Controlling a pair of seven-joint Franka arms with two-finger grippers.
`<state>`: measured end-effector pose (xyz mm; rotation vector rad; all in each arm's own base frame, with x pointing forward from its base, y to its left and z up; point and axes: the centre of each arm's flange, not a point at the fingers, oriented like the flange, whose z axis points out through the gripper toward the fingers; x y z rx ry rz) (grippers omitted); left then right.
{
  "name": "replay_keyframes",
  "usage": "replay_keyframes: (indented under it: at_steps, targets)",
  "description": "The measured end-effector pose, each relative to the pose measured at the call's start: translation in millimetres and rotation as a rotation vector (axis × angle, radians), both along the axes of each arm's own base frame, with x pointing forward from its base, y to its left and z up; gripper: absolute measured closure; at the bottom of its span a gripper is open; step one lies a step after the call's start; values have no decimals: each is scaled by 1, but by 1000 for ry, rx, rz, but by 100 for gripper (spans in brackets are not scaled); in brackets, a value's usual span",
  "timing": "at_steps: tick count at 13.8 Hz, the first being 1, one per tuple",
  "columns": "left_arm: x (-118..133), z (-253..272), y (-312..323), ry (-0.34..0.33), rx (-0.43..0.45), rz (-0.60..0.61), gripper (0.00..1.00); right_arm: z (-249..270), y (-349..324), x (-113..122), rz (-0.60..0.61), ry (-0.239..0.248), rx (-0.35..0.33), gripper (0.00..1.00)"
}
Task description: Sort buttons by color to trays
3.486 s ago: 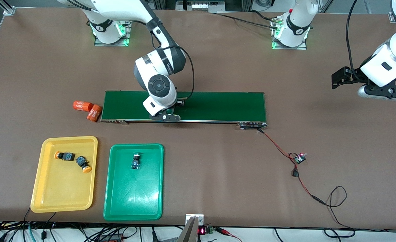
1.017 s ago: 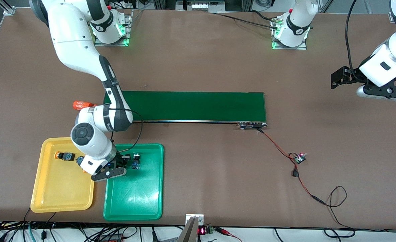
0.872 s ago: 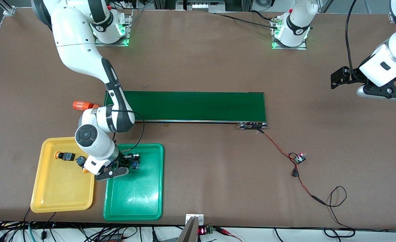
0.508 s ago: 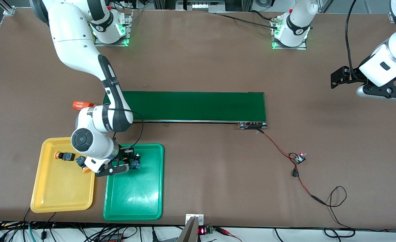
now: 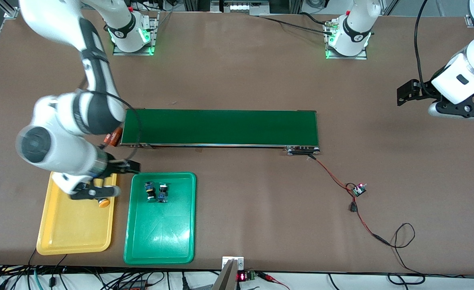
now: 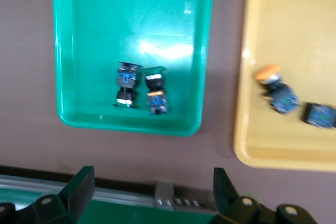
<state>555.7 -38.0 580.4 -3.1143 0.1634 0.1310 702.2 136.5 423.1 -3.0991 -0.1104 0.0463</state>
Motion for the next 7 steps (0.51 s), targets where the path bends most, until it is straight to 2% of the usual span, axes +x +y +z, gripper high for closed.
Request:
replay_keyframes:
  at_steps: [3,7]
  targets:
    - [0,0,0,0,0,0,0,88,-69,-22,-64,-25,-33,0]
    - [0,0,0,0,0,0,0,167,-151,-66,-154,-46,2,0]
